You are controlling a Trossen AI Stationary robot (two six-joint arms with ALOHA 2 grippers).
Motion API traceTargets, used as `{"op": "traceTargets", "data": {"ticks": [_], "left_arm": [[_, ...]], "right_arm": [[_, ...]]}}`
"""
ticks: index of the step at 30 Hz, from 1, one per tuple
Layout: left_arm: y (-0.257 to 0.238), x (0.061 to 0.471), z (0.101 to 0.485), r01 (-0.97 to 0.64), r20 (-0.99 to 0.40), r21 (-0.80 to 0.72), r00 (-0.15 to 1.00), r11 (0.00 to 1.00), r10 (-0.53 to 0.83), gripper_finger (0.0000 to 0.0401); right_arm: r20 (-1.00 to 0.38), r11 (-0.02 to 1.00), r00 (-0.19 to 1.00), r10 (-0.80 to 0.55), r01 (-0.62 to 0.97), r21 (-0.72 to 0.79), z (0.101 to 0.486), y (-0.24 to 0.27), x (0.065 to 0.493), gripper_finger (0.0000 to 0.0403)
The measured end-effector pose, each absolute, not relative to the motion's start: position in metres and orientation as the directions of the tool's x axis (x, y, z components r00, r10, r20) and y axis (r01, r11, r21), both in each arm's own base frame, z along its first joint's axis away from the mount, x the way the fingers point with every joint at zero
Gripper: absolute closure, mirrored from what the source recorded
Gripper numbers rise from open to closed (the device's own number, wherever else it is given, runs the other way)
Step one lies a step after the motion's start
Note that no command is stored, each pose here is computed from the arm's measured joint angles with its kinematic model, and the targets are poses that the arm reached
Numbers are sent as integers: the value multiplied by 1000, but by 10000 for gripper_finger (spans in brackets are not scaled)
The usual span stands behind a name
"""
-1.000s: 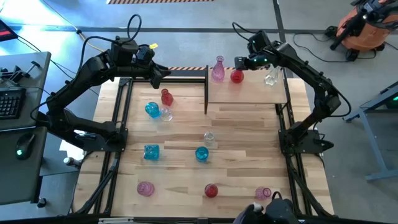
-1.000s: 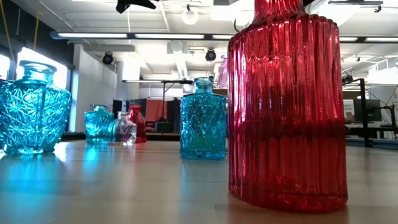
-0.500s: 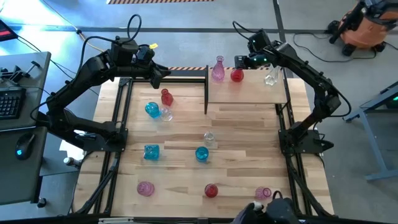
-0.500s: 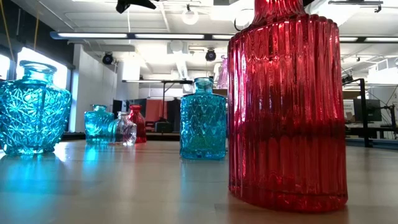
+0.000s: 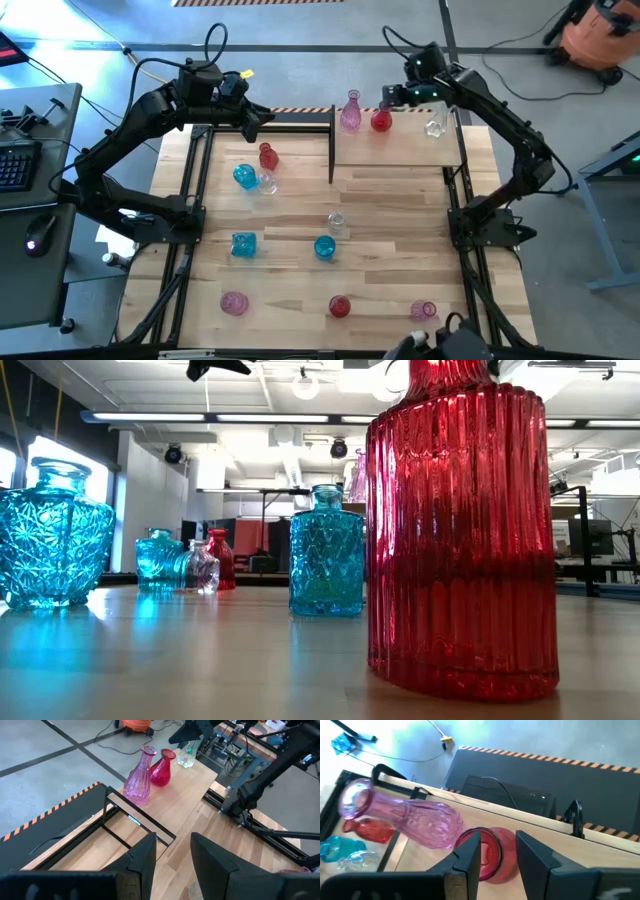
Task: Sort vases onto shelf
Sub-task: Put the bottom left blue vase on the shelf
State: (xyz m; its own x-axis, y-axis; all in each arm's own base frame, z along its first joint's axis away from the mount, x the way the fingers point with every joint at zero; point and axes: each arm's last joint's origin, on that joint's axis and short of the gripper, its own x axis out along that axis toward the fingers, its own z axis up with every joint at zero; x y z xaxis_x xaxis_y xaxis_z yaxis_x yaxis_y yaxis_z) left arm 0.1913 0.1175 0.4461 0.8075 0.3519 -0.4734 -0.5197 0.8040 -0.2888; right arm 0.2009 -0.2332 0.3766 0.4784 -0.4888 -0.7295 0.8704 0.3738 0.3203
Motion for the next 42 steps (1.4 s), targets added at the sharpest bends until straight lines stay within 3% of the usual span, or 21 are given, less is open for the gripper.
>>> {"op": "traceTargets", "data": {"ticks": [19,31,38,42], "left_arm": [[118,191,446,-520,-473,-289,807,804,352,288],[118,191,446,-519,-471,-289,809,804,352,288],[122,199,459,-480,-330,-287,862,829,385,288],[122,199,460,-478,-319,-287,865,830,388,288]], "right_arm": [[-679,595,643,-355,715,367,394,-193,217,302],[-676,697,702,-224,600,392,395,-146,250,302],[-682,725,705,-194,572,385,394,-115,266,302],[-685,734,703,-193,567,375,394,-101,271,302]]}}
